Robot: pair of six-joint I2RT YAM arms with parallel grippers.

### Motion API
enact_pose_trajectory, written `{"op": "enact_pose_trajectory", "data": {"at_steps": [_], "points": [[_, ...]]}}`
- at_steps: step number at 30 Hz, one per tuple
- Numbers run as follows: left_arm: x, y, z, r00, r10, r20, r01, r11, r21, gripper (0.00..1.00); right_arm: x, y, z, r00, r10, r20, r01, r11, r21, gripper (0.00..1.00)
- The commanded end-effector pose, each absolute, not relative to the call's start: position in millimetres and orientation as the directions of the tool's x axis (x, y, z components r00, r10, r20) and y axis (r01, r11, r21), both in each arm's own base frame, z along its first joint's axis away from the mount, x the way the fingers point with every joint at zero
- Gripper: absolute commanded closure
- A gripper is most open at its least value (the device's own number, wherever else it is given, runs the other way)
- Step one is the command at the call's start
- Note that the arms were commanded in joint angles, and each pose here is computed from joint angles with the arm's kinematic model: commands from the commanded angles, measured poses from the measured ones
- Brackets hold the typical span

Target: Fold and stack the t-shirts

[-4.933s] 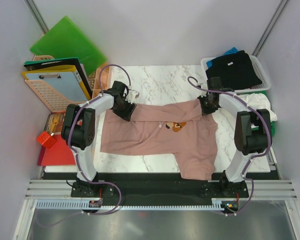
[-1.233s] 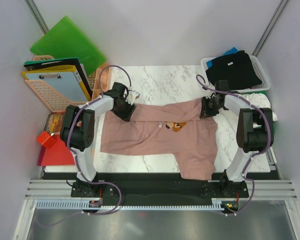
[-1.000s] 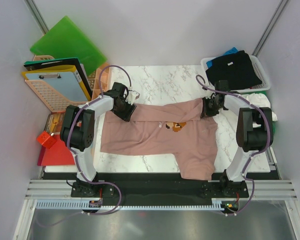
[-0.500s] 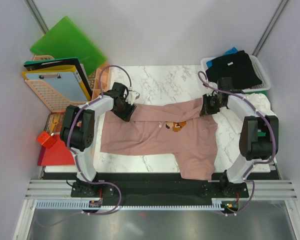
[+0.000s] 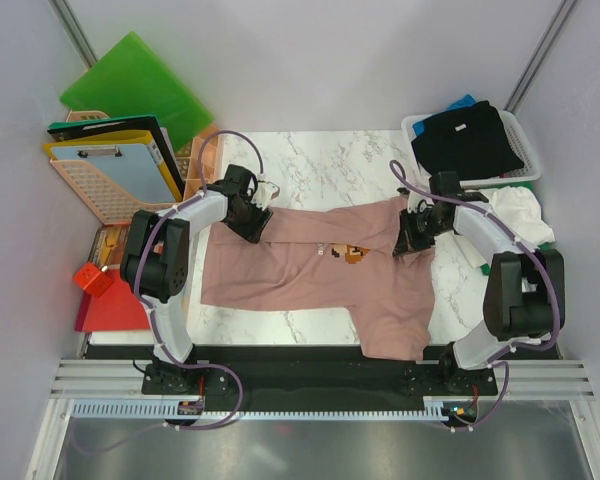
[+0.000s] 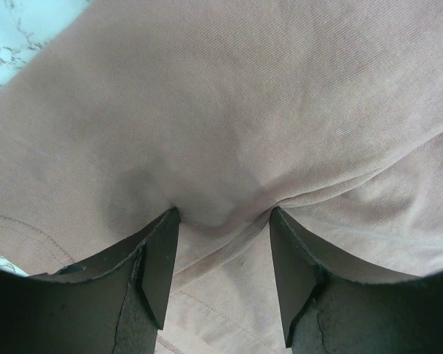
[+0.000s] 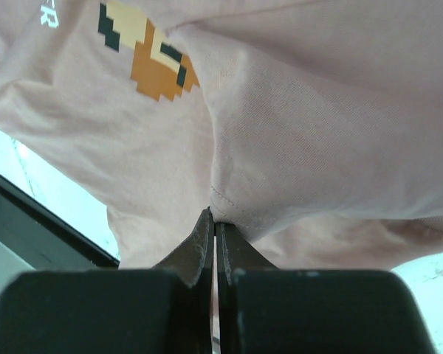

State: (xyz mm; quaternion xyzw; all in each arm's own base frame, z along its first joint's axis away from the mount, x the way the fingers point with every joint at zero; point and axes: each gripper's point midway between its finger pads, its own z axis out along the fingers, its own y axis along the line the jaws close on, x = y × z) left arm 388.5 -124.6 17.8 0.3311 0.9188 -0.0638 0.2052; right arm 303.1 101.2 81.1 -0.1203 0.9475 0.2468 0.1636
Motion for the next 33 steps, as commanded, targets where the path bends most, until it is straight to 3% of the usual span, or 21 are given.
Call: {"op": "enact_pose_trajectory", "data": {"at_steps": [1, 7, 8, 9, 12, 33], "points": [[360, -109, -6, -0.726, 0.622, -0.293, 0.65, 0.76, 0.003, 0.41, 293, 109, 102, -0.896, -0.159, -0.415, -0.355, 0.819, 0.452, 1.0], [361, -108, -4, -0.727, 0.621, -0.293, 0.648, 0.761, 0.007, 0.41, 282, 109, 109, -0.888, -0.166, -0.429, -0.369, 0.815, 0.448, 0.96], [360, -108, -5, -0.727, 0.623, -0.29, 0.649, 0.76, 0.005, 0.41, 280, 108, 109, -0.888, -0.173, -0.425, -0.371, 0.817, 0.442, 0.89], [360, -108, -5, -0.728, 0.622, -0.289, 0.648, 0.761, 0.005, 0.41, 279, 107, 109, -0.887, -0.181, -0.425, -0.376, 0.817, 0.437, 0.64], [358, -108, -5, -0.727, 0.624, -0.285, 0.651, 0.759, 0.003, 0.41, 276, 102, 105, -0.889, -0.197, -0.414, -0.377, 0.828, 0.415, 0.4], [354, -108, -11, -0.72, 0.639, -0.269, 0.664, 0.748, -0.001, 0.41, 292, 53, 79, -0.904, -0.203, -0.376, -0.304, 0.924, 0.233, 0.35]]}}
